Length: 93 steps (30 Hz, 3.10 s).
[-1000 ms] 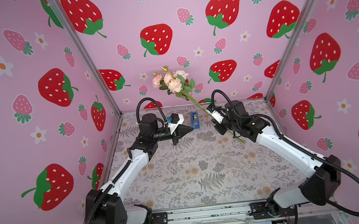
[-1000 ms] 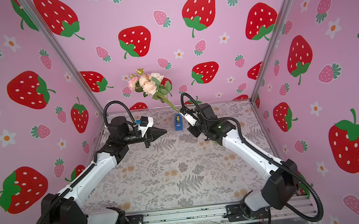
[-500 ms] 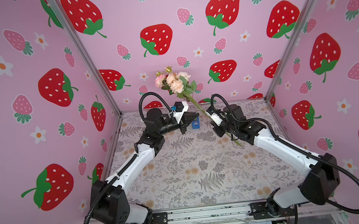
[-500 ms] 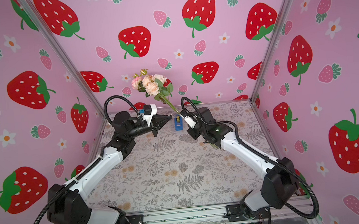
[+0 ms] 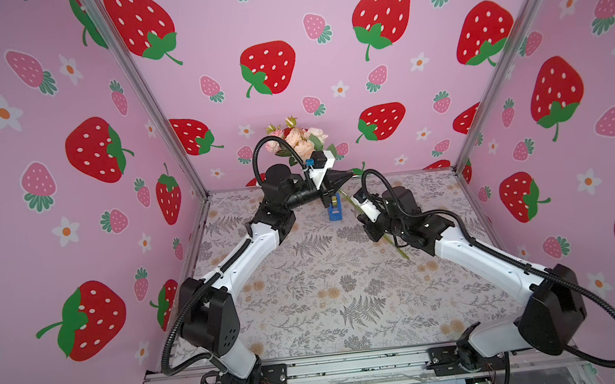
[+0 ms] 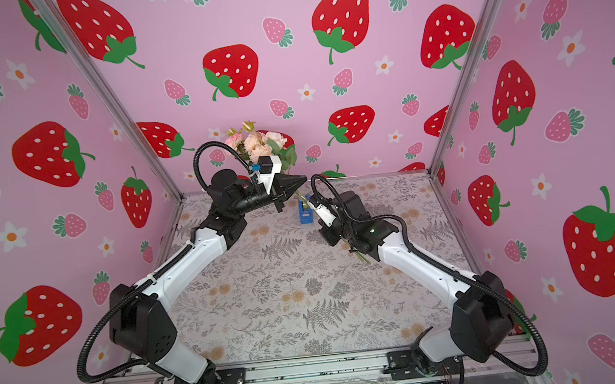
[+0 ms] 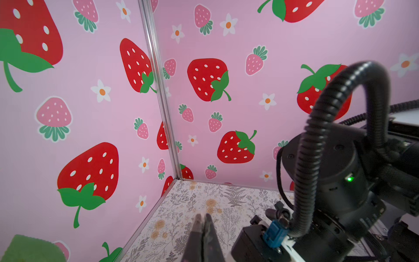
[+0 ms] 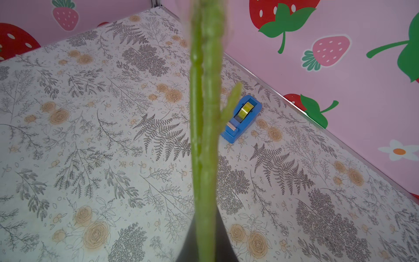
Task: Wrap bouquets with tape
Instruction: Wrap the tape around the bouquet.
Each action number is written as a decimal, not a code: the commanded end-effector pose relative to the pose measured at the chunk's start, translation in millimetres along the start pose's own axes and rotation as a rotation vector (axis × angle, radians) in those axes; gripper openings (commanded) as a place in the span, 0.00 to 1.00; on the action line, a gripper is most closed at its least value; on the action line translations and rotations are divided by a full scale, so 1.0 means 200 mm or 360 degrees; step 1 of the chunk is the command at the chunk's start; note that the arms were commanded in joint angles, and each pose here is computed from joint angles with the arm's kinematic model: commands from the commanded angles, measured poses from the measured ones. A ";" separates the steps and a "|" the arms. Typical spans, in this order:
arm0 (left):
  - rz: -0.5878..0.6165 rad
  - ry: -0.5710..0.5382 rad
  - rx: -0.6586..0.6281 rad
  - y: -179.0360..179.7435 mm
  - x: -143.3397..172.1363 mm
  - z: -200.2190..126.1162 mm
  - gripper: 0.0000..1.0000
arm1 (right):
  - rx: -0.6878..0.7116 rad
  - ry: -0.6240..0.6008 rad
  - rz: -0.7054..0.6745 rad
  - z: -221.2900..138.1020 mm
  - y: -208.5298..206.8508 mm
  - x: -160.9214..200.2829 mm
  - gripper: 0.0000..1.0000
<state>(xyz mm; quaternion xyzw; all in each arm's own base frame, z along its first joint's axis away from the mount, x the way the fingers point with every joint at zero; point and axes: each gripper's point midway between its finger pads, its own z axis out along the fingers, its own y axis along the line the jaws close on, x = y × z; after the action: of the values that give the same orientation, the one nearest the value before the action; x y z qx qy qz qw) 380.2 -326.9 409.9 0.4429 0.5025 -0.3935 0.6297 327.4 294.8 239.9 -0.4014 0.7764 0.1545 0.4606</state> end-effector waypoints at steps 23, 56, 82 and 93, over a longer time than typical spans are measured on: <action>-0.0099 0.0332 -0.0416 0.24 -0.16 0.23 0.84 | -0.0100 -0.0174 0.0269 0.03 0.07 -0.07 0.00; -0.1626 0.0469 -0.1380 0.12 0.36 -0.45 0.81 | -0.0191 -0.0532 0.0411 0.09 0.08 -0.36 0.00; -0.1625 0.0343 -0.1443 0.22 0.38 -0.16 0.32 | 0.0111 -0.0473 0.0204 0.11 0.08 -0.37 0.00; -0.1580 0.0225 -0.1175 0.27 0.24 -0.14 0.00 | 0.0126 -0.0516 0.0189 0.03 0.08 -0.38 0.51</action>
<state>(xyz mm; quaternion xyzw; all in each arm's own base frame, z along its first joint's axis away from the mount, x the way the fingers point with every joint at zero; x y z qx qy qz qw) 428.5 -285.4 328.9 -0.1010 0.8281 -0.3549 0.4219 343.6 348.5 257.3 -0.3153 0.7520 0.1971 0.5443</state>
